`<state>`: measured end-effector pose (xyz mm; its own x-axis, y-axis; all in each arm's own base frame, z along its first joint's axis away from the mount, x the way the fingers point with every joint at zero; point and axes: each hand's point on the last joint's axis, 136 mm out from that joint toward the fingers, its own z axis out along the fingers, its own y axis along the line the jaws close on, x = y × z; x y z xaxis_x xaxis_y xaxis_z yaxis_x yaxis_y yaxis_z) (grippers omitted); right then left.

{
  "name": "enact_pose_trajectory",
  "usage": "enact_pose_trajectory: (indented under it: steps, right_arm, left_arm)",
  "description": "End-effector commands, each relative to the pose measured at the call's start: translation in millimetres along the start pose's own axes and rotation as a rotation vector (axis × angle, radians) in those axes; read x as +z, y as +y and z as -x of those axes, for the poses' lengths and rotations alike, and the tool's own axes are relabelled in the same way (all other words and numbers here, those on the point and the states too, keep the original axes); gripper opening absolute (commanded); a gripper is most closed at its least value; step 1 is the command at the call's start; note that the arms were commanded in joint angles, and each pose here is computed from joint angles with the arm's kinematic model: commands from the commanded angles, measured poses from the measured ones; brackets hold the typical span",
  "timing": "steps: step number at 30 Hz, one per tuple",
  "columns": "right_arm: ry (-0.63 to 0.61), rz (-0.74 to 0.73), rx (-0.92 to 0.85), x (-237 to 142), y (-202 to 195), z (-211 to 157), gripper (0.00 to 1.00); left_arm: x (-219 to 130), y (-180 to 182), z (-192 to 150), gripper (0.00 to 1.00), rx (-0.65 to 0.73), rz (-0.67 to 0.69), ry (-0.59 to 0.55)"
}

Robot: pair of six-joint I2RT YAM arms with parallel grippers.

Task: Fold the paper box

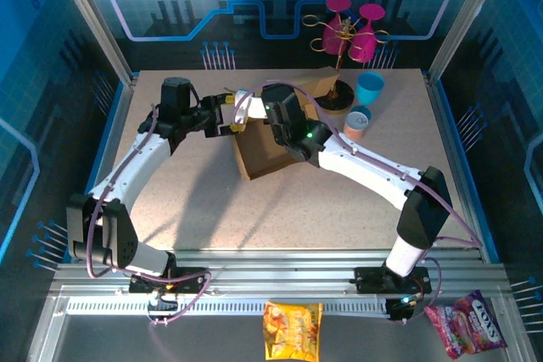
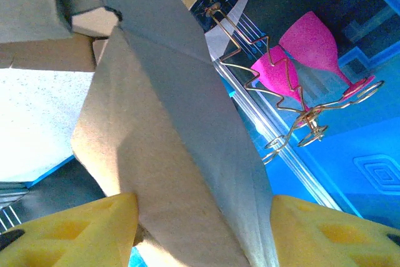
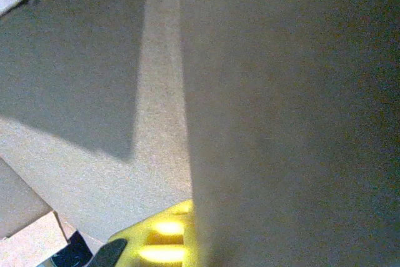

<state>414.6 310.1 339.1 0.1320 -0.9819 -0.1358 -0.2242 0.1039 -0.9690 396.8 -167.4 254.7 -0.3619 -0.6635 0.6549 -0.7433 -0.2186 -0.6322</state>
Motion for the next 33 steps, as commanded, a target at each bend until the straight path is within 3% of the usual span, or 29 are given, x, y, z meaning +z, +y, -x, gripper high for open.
enact_pose_trajectory:
  steps: [1,4,9,12,17,21,23,29,33]
  right_arm:
    - [-0.075,-0.055,0.079,-19.6,-32.6,13.8,0.0]
    - [-0.087,-0.035,0.076,-24.2,-24.9,17.2,0.0]
    - [-0.086,0.018,0.083,-28.9,-9.6,14.3,0.0]
    - [-0.076,0.041,0.102,-29.6,-4.7,11.3,0.0]
    - [-0.062,0.095,0.193,-34.2,-4.6,8.6,0.01]
    - [-0.07,0.168,0.38,-49.1,-17.4,4.5,0.41]
    - [-0.089,0.217,0.514,-61.6,-27.9,2.4,0.56]
    - [-0.155,0.321,0.872,-91.1,-63.0,-10.8,0.74]
    - [-0.039,0.341,1.181,-79.9,-80.3,-57.9,0.75]
  left_arm:
    - [8.0,1.5,1.0,0.58,-0.015,0.008,0.028]
    - [13.7,-3.0,7.8,0.55,-0.02,-0.001,0.017]
    - [18.5,-4.7,13.2,0.39,-0.022,-0.008,0.008]
    - [17.5,-0.8,18.6,0.27,-0.026,-0.004,0.0]
    - [13.2,4.1,27.6,0.0,-0.028,0.005,-0.008]
    - [5.9,10.7,39.0,0.0,-0.029,0.013,-0.01]
    - [0.7,12.5,45.2,0.0,-0.028,0.008,-0.005]
    - [-4.1,14.4,56.9,0.0,0.059,-0.002,0.06]
    - [-5.0,15.3,56.1,0.0,0.14,0.018,0.112]
